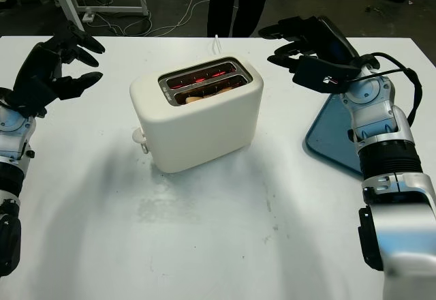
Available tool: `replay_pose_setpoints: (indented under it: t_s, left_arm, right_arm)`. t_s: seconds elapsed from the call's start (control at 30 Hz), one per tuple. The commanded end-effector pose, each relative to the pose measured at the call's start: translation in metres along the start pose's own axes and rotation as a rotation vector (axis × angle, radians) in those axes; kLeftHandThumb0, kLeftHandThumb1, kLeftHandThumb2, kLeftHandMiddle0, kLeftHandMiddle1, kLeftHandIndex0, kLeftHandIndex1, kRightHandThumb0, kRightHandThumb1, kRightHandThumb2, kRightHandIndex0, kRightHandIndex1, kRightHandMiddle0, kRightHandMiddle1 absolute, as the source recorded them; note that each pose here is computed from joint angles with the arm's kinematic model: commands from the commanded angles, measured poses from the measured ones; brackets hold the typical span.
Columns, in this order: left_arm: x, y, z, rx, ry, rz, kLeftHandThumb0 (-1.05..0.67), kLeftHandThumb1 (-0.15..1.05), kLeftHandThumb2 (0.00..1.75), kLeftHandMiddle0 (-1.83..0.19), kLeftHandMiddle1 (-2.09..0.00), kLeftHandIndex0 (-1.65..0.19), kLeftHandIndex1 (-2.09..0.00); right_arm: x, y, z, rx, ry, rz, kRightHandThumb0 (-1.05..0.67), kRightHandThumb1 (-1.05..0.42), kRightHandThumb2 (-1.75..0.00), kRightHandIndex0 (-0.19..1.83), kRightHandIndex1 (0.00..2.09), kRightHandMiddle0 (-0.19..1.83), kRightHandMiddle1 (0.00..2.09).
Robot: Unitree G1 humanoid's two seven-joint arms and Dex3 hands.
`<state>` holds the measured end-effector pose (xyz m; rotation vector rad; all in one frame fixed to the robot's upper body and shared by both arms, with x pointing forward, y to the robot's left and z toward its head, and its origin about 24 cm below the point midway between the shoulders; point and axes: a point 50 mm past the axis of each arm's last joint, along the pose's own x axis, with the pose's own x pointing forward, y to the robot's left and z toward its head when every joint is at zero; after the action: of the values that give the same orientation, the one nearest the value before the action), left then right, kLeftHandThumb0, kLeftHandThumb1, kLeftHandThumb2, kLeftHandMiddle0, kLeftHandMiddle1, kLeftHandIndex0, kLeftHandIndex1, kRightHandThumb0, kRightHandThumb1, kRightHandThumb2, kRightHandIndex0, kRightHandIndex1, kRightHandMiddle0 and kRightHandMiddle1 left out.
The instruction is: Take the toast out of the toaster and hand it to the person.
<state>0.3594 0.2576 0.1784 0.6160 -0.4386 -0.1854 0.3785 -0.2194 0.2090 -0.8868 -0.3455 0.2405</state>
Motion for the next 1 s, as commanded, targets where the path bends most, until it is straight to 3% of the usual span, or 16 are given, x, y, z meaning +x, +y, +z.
replay_pose_setpoints:
  t_s: [0.0, 0.97]
  left_arm:
    - [0.0032, 0.0031, 0.0047, 0.004, -0.025, 0.006, -1.05, 0.92, 0.26, -0.05, -1.63, -0.10, -1.49]
    - [0.0031, 0.0030, 0.0049, 0.008, -0.025, 0.005, -1.05, 0.92, 0.27, -0.05, -1.64, -0.09, -1.49]
  right_arm:
    - [0.0015, -0.0040, 0.0038, 0.003, -0.020, -0.008, -0.40, -0.92, -0.24, 0.94, 0.01, 0.76, 0.00]
    - [0.0009, -0.0041, 0.0036, -0.007, -0.022, -0.009, -0.41, -0.92, -0.24, 0.93, 0.00, 0.77, 0.00]
